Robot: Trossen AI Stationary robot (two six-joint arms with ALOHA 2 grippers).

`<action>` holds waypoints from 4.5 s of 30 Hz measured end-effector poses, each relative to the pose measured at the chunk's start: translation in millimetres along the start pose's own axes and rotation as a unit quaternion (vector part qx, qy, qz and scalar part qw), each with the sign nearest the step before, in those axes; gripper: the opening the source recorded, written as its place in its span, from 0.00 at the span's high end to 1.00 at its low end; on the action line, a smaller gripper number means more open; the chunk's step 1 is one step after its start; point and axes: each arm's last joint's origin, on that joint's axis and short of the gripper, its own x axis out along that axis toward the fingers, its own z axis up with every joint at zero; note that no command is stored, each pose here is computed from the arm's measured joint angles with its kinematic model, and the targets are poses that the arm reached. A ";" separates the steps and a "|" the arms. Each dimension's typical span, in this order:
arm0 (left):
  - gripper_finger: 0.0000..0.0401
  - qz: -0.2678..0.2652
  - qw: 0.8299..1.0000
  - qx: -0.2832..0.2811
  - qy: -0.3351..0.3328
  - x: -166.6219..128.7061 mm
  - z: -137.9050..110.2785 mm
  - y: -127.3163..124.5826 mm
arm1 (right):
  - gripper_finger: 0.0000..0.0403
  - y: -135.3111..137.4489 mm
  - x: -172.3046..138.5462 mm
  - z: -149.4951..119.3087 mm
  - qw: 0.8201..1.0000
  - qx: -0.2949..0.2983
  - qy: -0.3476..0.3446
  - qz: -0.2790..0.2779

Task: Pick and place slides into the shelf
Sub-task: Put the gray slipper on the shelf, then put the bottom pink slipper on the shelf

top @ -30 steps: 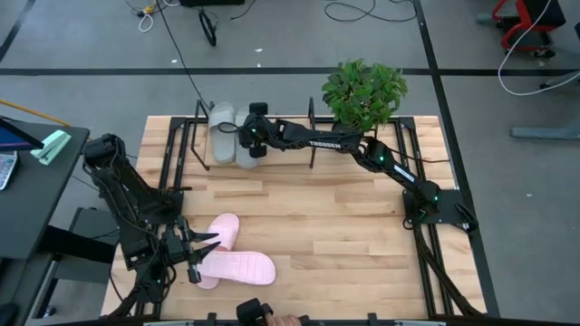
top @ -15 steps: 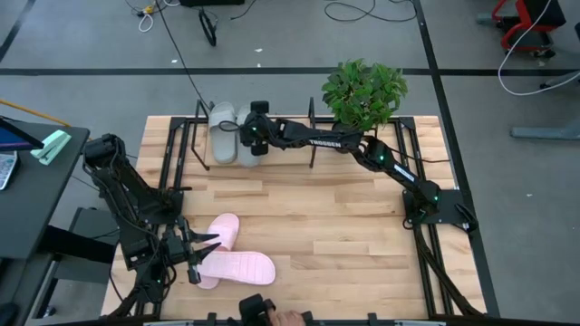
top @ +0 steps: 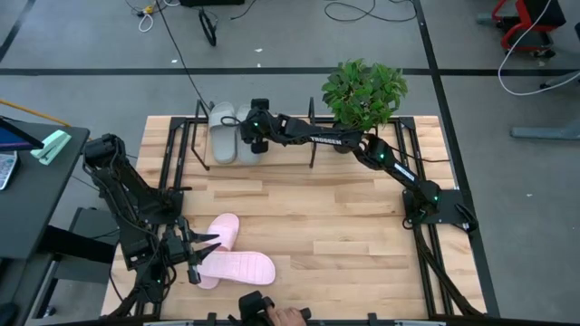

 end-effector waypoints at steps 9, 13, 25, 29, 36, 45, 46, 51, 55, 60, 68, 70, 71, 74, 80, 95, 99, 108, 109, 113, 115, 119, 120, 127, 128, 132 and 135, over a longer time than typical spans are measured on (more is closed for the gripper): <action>0.73 0.000 1.000 -0.002 0.000 0.0 0.0 0.0 | 0.93 0.4 0.1 0.4 1.000 0.012 -0.008 0.009; 0.73 0.000 1.000 -0.003 0.000 0.0 0.0 0.0 | 0.86 1.1 0.0 1.0 0.999 0.010 -0.021 0.024; 0.73 0.000 1.000 -0.006 0.000 0.0 0.1 -0.2 | 0.68 0.1 0.1 1.0 0.999 0.037 -0.026 0.030; 0.73 0.000 1.000 -0.006 0.000 0.0 0.1 -0.2 | 0.66 -1.6 0.4 0.3 0.998 0.048 -0.021 0.021; 0.73 0.000 1.000 -0.007 0.000 0.0 0.2 -0.3 | 0.67 -0.3 -10.8 10.7 0.999 0.039 -0.022 0.020; 0.73 -0.003 1.000 -0.007 0.004 -0.1 0.1 -0.6 | 0.72 3.7 -66.4 41.6 0.999 0.026 0.001 0.041; 0.73 -0.004 1.000 -0.007 0.005 -0.1 0.1 -0.6 | 0.73 5.6 -74.3 42.9 0.998 0.026 0.015 0.051; 0.73 -0.005 1.000 -0.006 0.007 -0.1 -0.1 -0.6 | 0.75 16.6 -124.5 46.4 0.985 0.054 0.083 0.143; 0.73 -0.002 1.000 0.007 0.007 1.4 -0.7 0.5 | 0.76 26.5 -163.7 43.7 0.959 0.083 0.149 0.227; 0.73 -0.002 1.000 0.013 0.007 1.7 -0.7 0.4 | 0.76 41.9 -214.4 48.4 0.934 0.103 0.211 0.268; 0.73 -0.009 1.000 0.007 0.016 1.7 -1.1 -0.1 | 0.76 96.3 -294.4 70.8 0.927 0.103 0.200 0.299; 0.73 -0.017 0.999 0.006 0.027 1.6 -1.8 -0.5 | 0.76 108.7 -312.9 76.0 0.926 0.122 0.196 0.298; 0.73 -0.021 0.999 0.006 0.032 1.6 -2.1 -0.8 | 0.76 115.5 -322.1 78.5 0.926 0.130 0.192 0.296; 0.73 -0.040 0.997 0.002 0.060 2.0 -3.6 -1.9 | 0.76 135.1 -347.2 84.4 0.927 0.155 0.182 0.289; 0.75 -0.079 0.988 0.002 0.130 8.1 -7.3 -3.9 | 0.76 182.8 -385.4 89.5 0.930 0.216 0.167 0.245; 0.96 -0.202 0.955 0.069 0.207 23.6 30.4 -30.7 | 0.76 303.4 -409.5 37.9 0.904 0.398 0.085 0.129; 0.99 -0.214 0.948 0.078 0.220 21.9 39.0 -33.7 | 0.76 324.8 -386.1 22.0 0.885 0.437 0.074 0.141; 0.95 -0.175 0.948 0.064 0.260 16.9 33.5 -25.1 | 0.76 337.6 -370.0 17.4 0.958 0.189 0.017 0.217; 0.95 -0.175 0.947 0.063 0.262 15.8 33.1 -24.8 | 0.76 337.0 -368.7 18.1 0.962 0.159 0.011 0.220; 0.98 -0.179 0.946 0.057 0.264 12.0 32.9 -25.5 | 0.73 333.1 -360.0 20.3 0.967 0.070 0.001 0.245; 0.99 -0.175 0.948 0.053 0.259 11.0 33.0 -25.4 | 0.71 329.8 -352.9 22.2 0.962 0.050 0.002 0.269; 0.97 -0.165 0.954 0.052 0.244 9.7 33.8 -25.2 | 0.66 320.3 -338.8 25.5 0.947 0.060 0.019 0.314; 0.97 -0.164 0.955 0.052 0.242 9.8 33.8 -25.1 | 0.64 318.2 -336.3 26.5 0.944 0.060 0.020 0.324; 0.95 -0.154 0.959 0.040 0.236 10.1 34.3 -24.8 | 0.54 315.2 -331.8 32.9 0.939 -0.030 -0.038 0.342; 0.95 -0.151 0.960 0.038 0.232 10.3 34.5 -24.7 | 0.53 315.3 -331.9 33.5 0.939 -0.045 -0.046 0.338; 0.98 -0.137 0.965 0.024 0.221 10.9 35.2 -24.1 | 0.49 312.7 -334.2 38.3 0.940 -0.071 -0.064 0.328; 0.99 -0.127 0.966 0.006 0.226 10.9 34.3 -22.7 | 0.48 311.5 -335.6 39.4 0.946 -0.065 -0.061 0.313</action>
